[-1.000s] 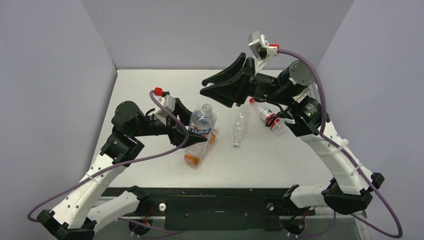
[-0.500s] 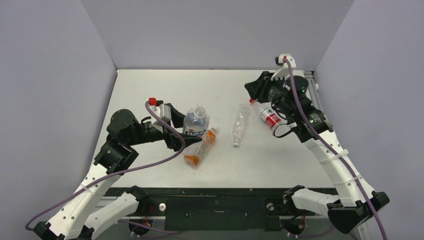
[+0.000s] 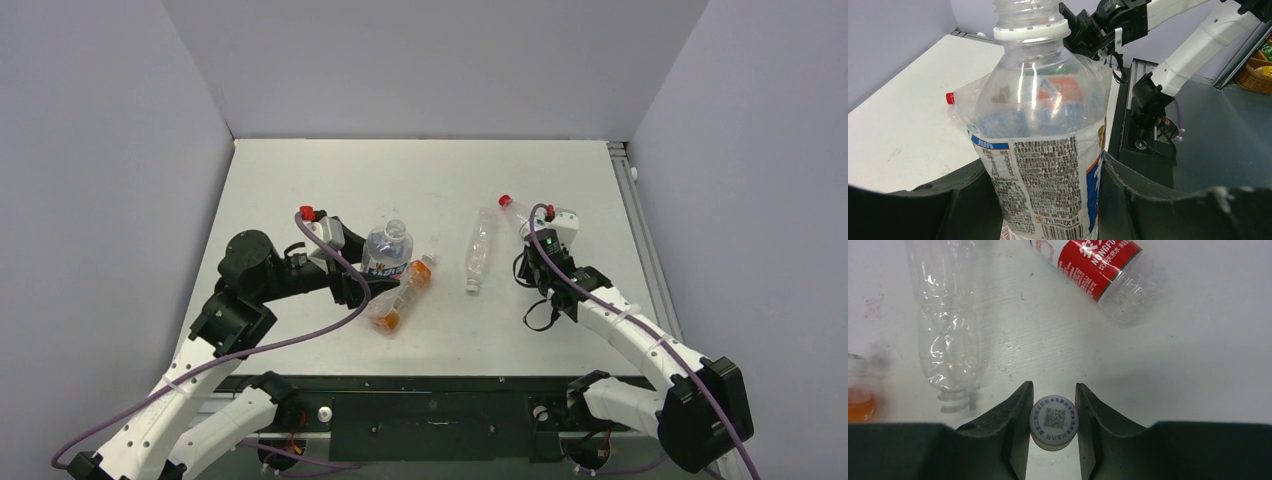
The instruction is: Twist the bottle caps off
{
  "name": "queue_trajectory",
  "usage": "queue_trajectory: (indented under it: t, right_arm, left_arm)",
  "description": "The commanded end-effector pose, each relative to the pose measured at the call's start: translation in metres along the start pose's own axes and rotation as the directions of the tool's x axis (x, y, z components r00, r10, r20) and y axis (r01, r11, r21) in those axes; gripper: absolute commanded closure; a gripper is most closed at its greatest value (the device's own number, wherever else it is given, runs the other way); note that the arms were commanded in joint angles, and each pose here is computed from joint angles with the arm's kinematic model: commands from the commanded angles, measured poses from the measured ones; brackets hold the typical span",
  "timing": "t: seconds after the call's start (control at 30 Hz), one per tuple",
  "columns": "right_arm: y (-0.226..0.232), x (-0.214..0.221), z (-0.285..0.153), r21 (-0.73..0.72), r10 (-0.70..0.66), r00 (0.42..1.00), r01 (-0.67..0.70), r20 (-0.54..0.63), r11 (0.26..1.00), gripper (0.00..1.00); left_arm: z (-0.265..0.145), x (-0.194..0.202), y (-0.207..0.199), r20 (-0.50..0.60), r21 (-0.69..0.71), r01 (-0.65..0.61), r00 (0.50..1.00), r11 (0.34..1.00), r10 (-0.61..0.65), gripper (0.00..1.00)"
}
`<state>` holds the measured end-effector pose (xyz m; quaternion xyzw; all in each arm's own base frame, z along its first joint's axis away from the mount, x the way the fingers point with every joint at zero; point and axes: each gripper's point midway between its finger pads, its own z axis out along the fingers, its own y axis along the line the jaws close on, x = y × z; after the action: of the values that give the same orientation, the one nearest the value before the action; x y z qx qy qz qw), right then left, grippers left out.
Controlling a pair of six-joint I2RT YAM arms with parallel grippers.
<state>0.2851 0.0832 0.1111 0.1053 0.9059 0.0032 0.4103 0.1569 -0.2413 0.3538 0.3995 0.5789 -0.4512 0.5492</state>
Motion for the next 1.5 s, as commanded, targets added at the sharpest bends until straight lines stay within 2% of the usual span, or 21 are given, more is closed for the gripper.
queue_trajectory:
  t: [0.0, 0.13, 0.23, 0.33, 0.4, 0.77, 0.8, 0.97, 1.13, 1.33, 1.4, 1.47]
  right_arm:
    - [-0.011, -0.012, 0.018, 0.088, 0.117, 0.986, -0.128, 0.118, 0.988, 1.0]
    - [-0.029, 0.004, 0.03, 0.18, 0.162, 0.977, -0.186, 0.14, 0.966, 1.0]
    - [-0.041, 0.014, 0.034, 0.231, 0.189, 0.969, -0.222, 0.16, 0.947, 0.92]
    - [-0.042, 0.012, 0.033, 0.242, 0.207, 0.962, -0.247, 0.176, 0.938, 0.79]
    - [-0.041, 0.011, 0.033, 0.24, 0.222, 0.958, -0.262, 0.179, 0.935, 0.75]
    - [-0.027, 0.059, 0.049, 0.228, 0.272, 0.957, -0.288, 0.096, 0.93, 0.75]
    - [-0.025, 0.057, 0.05, 0.23, 0.277, 0.955, -0.295, 0.107, 0.927, 0.72]
    - [-0.023, 0.064, 0.056, 0.268, 0.245, 0.966, -0.26, 0.087, 0.928, 0.48]
    - [-0.023, 0.064, 0.052, 0.25, 0.258, 0.961, -0.274, 0.094, 0.929, 0.41]
    - [-0.001, 0.007, 0.013, 0.129, 0.245, 0.952, -0.271, 0.183, 0.954, 0.41]
    - [0.021, -0.027, -0.011, 0.004, 0.26, 0.941, -0.267, 0.219, 0.964, 0.41]
    - [0.051, -0.065, -0.041, -0.165, 0.27, 0.932, -0.235, 0.241, 0.958, 0.36]
  left_arm:
    - [-0.003, -0.015, 0.0, 0.047, -0.016, -0.027, 0.999, 0.999, 0.028, 0.88]
    - [-0.003, -0.017, 0.001, 0.054, -0.021, -0.026, 0.998, 0.999, 0.027, 0.88]
    - [-0.003, -0.017, 0.001, 0.056, -0.024, -0.026, 0.998, 0.999, 0.027, 0.88]
    - [-0.003, -0.017, 0.002, 0.057, -0.026, -0.026, 0.998, 0.999, 0.028, 0.88]
    - [-0.002, -0.019, 0.002, 0.063, -0.025, -0.031, 0.997, 0.999, 0.032, 0.88]
    - [0.0, -0.026, 0.007, 0.075, -0.035, -0.048, 0.996, 0.998, 0.051, 0.88]
    - [0.0, -0.026, 0.007, 0.074, -0.037, -0.051, 0.996, 0.998, 0.053, 0.88]
    - [0.0, -0.026, 0.008, 0.072, -0.043, -0.056, 0.996, 0.997, 0.059, 0.88]
    - [0.001, -0.025, 0.01, 0.067, -0.046, -0.058, 0.996, 0.997, 0.061, 0.88]
    - [0.003, -0.025, 0.012, 0.068, -0.046, -0.058, 0.996, 0.997, 0.062, 0.88]
    - [0.004, -0.023, 0.014, 0.067, -0.05, -0.055, 0.996, 0.997, 0.058, 0.88]
    - [0.004, -0.021, 0.016, 0.066, -0.055, -0.05, 0.996, 0.997, 0.054, 0.88]
